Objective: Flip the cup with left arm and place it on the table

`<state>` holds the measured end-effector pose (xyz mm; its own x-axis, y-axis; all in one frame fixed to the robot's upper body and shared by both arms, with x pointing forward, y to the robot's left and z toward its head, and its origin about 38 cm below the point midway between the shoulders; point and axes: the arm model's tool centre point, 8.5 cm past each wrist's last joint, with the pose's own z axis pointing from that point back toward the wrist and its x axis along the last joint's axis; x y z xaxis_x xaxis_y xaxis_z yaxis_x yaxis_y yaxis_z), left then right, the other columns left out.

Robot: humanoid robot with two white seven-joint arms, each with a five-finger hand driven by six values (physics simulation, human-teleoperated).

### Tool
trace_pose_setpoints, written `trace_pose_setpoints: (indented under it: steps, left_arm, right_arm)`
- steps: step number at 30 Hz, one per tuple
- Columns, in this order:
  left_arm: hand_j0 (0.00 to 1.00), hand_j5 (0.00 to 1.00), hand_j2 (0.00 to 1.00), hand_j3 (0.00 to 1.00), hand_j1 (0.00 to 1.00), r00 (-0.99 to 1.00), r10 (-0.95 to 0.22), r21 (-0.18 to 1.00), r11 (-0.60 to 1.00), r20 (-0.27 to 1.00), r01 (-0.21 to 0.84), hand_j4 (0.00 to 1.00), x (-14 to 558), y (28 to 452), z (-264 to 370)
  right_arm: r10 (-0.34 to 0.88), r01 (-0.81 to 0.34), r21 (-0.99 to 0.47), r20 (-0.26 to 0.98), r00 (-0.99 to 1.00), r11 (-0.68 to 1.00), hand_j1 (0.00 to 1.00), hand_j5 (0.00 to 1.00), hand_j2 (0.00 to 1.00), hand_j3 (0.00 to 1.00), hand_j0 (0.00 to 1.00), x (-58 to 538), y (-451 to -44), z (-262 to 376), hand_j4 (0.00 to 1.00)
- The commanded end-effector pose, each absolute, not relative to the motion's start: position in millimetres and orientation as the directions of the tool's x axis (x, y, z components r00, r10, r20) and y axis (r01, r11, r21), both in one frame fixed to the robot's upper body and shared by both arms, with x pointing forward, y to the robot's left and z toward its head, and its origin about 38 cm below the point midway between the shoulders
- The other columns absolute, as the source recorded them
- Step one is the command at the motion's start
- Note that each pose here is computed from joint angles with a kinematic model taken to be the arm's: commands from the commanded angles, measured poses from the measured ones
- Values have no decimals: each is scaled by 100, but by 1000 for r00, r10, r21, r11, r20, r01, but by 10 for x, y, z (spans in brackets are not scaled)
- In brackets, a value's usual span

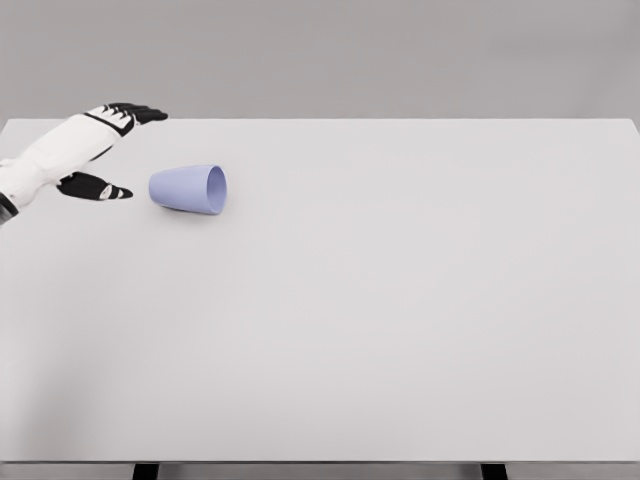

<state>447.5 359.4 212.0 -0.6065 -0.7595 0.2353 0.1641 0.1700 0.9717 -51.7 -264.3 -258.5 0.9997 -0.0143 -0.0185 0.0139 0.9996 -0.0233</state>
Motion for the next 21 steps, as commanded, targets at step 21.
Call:
trace_pose_setpoints:
  steps: [21]
  left_arm:
    - [100,100,100,100,100,-687,-691,962,42,224,271,100,4570,3234,1986]
  right_arm:
    - [-14,14,-23,-19,1000,1000,100,100,100,100,100,-518,-2643,-2585,100]
